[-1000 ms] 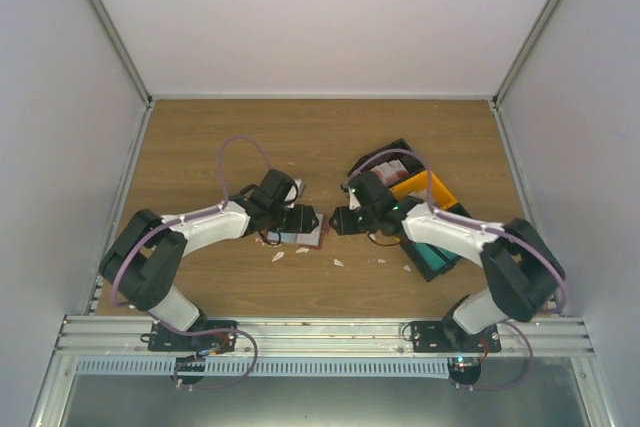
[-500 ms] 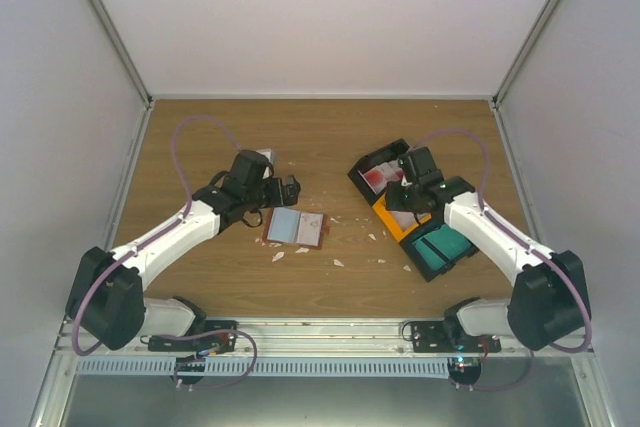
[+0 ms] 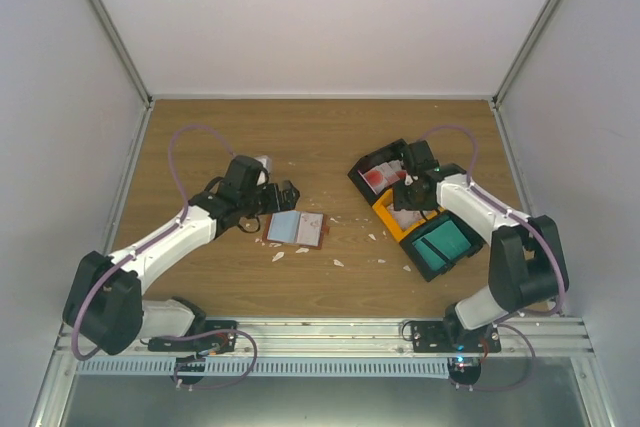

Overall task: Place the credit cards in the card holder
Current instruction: Pick up the credit card from the storage box.

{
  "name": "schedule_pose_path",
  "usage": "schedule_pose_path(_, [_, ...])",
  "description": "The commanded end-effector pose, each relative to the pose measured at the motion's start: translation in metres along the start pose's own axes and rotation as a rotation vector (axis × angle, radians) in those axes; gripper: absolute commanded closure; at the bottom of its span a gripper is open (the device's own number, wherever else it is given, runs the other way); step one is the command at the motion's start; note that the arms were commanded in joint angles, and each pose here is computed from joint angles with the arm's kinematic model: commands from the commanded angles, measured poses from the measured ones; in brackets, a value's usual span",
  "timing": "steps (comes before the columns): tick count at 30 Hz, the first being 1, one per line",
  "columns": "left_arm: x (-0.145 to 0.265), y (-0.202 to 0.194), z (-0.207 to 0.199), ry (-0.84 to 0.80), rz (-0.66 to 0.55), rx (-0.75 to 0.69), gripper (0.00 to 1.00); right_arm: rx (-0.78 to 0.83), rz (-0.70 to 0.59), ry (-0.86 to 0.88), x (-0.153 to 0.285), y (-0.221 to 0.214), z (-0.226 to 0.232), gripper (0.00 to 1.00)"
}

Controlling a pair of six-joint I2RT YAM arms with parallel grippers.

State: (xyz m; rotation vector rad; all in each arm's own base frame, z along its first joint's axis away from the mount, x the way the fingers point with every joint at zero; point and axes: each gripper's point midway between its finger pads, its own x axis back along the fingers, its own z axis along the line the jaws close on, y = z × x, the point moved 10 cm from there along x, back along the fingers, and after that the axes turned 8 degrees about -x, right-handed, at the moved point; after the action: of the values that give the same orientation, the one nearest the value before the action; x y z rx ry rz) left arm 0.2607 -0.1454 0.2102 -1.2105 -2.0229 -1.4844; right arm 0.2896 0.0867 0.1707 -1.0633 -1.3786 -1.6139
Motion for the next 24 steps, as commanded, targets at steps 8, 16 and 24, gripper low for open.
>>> schedule_pose_path(8, [0.001,-0.028,-0.006,-0.276,0.108,-0.034,0.01,0.109,0.116,-0.006,-0.027,-0.009,-0.004,0.44])
schedule_pose_path(16, [-0.003,-0.034,-0.007,-0.331,0.153,-0.091,0.01,0.098,0.098,-0.132,-0.031,-0.01,-0.015,0.37])
schedule_pose_path(24, [0.002,-0.031,-0.006,-0.341,0.121,-0.1,0.01,0.114,0.136,-0.139,-0.039,-0.005,-0.014,0.23])
